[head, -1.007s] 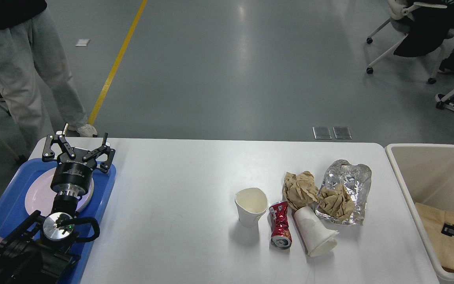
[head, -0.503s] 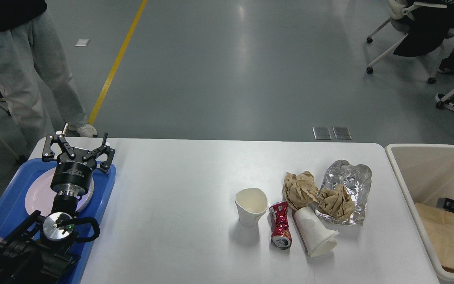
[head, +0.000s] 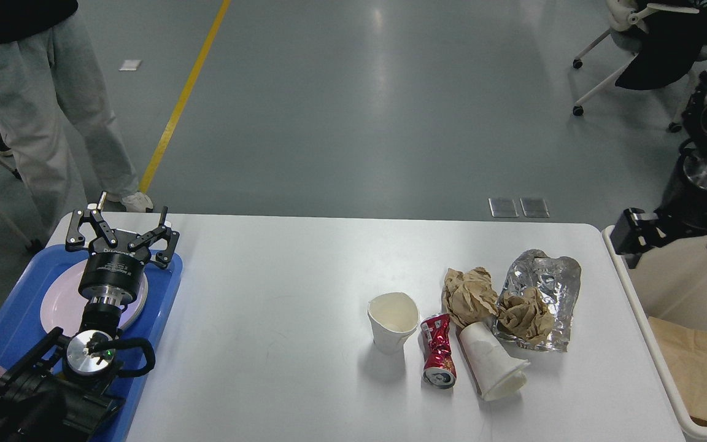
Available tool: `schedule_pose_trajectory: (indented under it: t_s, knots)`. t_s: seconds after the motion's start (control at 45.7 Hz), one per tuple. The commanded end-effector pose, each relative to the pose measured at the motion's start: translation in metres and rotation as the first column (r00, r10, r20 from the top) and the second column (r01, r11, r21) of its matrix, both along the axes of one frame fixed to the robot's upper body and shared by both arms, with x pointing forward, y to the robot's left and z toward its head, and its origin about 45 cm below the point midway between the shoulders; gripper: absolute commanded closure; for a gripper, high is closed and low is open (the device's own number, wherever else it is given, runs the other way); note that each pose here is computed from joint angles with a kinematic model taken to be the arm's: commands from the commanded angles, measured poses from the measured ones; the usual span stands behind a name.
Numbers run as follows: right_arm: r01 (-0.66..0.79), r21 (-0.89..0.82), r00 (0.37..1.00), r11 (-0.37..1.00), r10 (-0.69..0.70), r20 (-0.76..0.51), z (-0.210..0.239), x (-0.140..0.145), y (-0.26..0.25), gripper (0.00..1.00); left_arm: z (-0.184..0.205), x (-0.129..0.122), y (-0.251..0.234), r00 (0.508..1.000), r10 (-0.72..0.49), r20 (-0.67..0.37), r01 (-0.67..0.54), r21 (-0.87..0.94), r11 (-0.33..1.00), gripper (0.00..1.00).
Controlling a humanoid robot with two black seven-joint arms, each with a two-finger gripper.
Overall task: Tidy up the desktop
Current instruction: 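Raise the right gripper out of the bin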
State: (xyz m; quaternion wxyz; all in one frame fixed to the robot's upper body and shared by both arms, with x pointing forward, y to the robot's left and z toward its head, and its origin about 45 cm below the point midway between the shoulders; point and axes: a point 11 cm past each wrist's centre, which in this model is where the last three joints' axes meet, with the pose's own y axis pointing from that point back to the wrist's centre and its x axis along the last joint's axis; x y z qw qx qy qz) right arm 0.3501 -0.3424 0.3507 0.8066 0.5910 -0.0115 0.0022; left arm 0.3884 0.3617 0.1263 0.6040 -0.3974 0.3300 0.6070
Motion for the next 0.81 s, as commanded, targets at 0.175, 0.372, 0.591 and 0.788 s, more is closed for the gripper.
schedule_pose_trajectory:
  t_s: [0.175, 0.372, 0.591, 0.788]
  knots:
    - [-0.156, 0.099, 0.976, 0.983, 0.139, 0.167, 0.049, -0.018, 0.097, 0.00, 0.000, 0.000, 0.001, 1.000, 0.000, 0.000, 0.000, 0.001, 1.000, 0.04]
    - [-0.173, 0.106, 0.973, 0.979, 0.154, 0.169, 0.044, -0.021, 0.104, 0.00, 0.000, 0.000, 0.000, 1.000, 0.000, 0.000, 0.000, 0.000, 1.000, 0.04]
    - [-0.240, 0.134, 0.962, 0.962, 0.216, 0.170, 0.038, -0.019, 0.128, 0.00, 0.000, 0.000, 0.000, 1.000, 0.000, 0.000, 0.000, 0.000, 1.000, 0.04]
    - [-0.315, 0.217, 0.946, 0.924, 0.287, 0.151, 0.008, -0.014, 0.166, 0.00, 0.000, 0.000, 0.000, 1.000, 0.000, 0.000, 0.000, 0.000, 1.000, 0.04]
